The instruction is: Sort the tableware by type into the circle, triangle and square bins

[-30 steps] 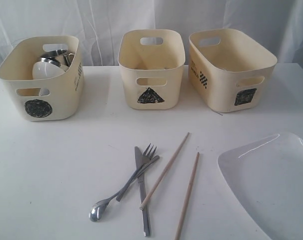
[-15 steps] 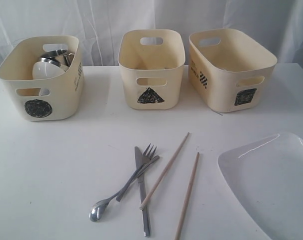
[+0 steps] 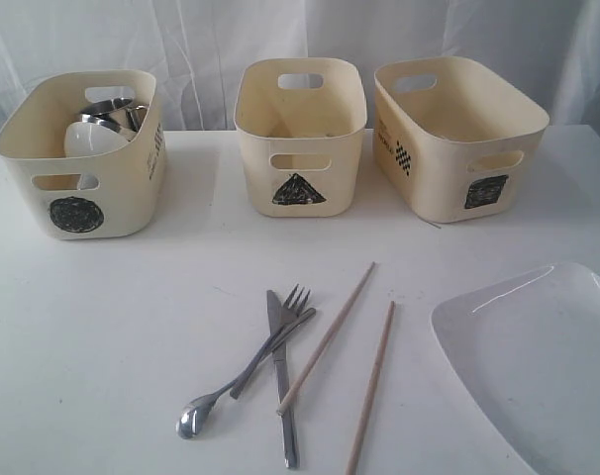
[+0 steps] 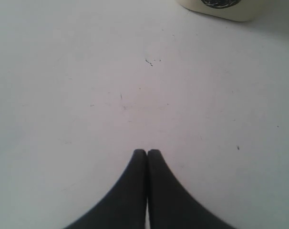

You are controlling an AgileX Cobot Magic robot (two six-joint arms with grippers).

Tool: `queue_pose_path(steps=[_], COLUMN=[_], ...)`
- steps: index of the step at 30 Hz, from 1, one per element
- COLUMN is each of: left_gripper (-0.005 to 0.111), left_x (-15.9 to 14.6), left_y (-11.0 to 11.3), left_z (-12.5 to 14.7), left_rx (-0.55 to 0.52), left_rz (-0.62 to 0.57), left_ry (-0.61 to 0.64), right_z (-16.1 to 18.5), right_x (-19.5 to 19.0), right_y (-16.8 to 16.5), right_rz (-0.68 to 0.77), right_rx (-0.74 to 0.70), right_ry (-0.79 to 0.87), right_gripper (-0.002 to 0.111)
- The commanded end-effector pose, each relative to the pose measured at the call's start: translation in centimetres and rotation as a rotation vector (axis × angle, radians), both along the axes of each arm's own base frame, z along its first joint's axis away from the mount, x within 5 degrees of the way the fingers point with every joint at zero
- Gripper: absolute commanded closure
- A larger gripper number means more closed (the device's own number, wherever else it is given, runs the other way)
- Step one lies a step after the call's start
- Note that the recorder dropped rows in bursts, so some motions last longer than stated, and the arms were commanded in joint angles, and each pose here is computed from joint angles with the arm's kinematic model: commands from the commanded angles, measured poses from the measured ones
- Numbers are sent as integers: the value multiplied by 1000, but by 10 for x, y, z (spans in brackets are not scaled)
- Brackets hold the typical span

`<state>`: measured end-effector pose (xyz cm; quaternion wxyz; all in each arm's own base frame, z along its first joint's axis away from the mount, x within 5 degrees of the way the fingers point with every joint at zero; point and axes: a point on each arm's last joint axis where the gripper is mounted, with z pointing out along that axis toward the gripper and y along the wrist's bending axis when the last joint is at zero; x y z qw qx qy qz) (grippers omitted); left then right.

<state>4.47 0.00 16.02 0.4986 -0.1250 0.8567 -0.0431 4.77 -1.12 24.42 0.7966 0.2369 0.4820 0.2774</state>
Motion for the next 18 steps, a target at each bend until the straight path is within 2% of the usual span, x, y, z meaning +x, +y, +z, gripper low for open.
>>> queue_pose_path(steps=[1, 3, 7, 10, 13, 14, 16, 17, 18], left_gripper=[106, 106, 106, 106, 106, 106, 106, 106, 106], left_x=[-3, -3, -3, -3, -3, -3, -3, -3, -3], left_y=[-2, -2, -2, -2, -2, -2, -2, -2, -2], left_z=[-7, -7, -7, -7, -7, -7, -7, -7, -7], left_rx=[-20, -20, -20, -20, -20, -20, -20, -20, -20], left_rz=[-7, -7, -7, -7, -7, -7, -7, -7, -7], left_ry=[61, 61, 61, 61, 61, 61, 61, 61, 61], right_z=[18, 24, 50, 98, 157, 178, 192, 190, 188], right_x=[-14, -20, -30, -25, -1, 14, 53, 94, 112], right_y=[-10, -12, -17, -10, 15, 27, 39, 43, 42], right_rz=[-77, -60, -2, 26, 53, 59, 104, 127, 133], right_rx=[77, 155, 304, 219, -184, -394, -604, -741, -763], right_ry=[-256, -367, -466, -487, -451, -395, -238, -65, 42], right_gripper=[108, 108, 108, 108, 108, 108, 108, 108, 108])
